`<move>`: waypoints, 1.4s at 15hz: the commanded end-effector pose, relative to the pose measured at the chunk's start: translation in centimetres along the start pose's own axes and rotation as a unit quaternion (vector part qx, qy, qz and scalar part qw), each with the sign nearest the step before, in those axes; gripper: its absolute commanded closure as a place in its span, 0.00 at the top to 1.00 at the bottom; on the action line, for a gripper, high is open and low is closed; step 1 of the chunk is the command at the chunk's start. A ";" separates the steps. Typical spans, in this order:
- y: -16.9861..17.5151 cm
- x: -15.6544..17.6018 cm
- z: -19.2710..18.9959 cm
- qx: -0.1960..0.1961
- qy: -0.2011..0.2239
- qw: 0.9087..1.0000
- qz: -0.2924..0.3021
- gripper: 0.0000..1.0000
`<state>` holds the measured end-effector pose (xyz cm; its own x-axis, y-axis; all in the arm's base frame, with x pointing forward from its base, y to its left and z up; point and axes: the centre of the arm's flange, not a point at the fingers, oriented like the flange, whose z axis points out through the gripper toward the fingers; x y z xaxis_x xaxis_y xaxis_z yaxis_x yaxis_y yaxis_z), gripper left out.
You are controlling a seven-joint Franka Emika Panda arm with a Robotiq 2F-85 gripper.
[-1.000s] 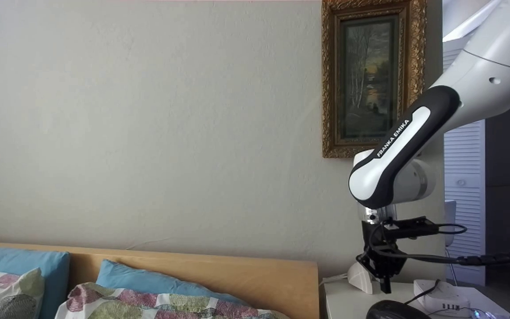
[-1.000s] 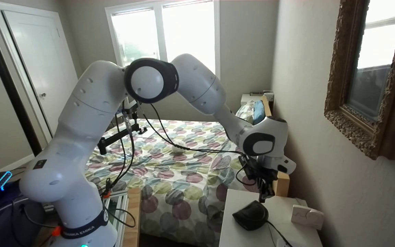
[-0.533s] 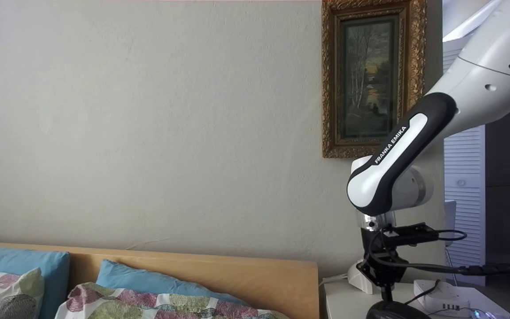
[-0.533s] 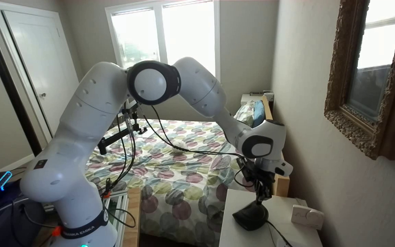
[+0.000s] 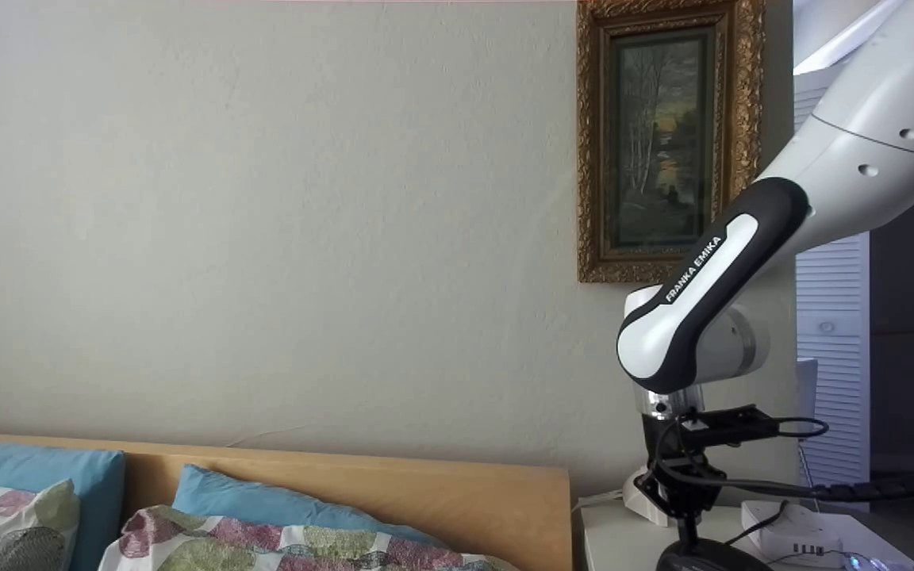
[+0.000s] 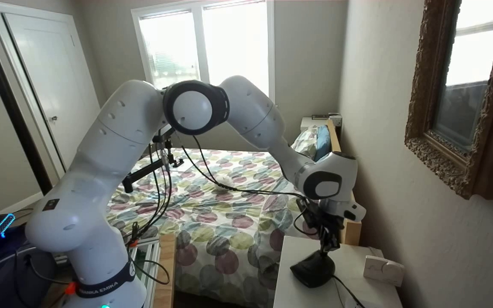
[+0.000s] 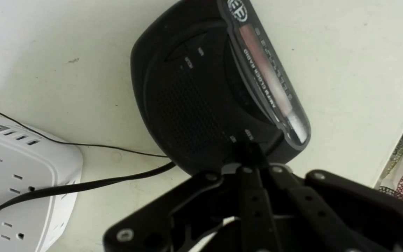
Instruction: Press the button on the black object
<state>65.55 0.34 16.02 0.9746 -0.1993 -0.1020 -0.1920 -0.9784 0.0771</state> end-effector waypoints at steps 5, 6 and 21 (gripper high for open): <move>-0.9 1.3 0.5 -0.002 0.000 1.000 -0.001 0.00; -0.9 1.2 0.5 -0.002 -0.001 1.000 -0.001 0.00; 0.0 -0.8 3.0 -0.019 0.021 0.999 -0.017 0.00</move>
<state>65.78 0.70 15.63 0.9800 -0.1813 -0.0819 -0.1739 -0.9807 0.0894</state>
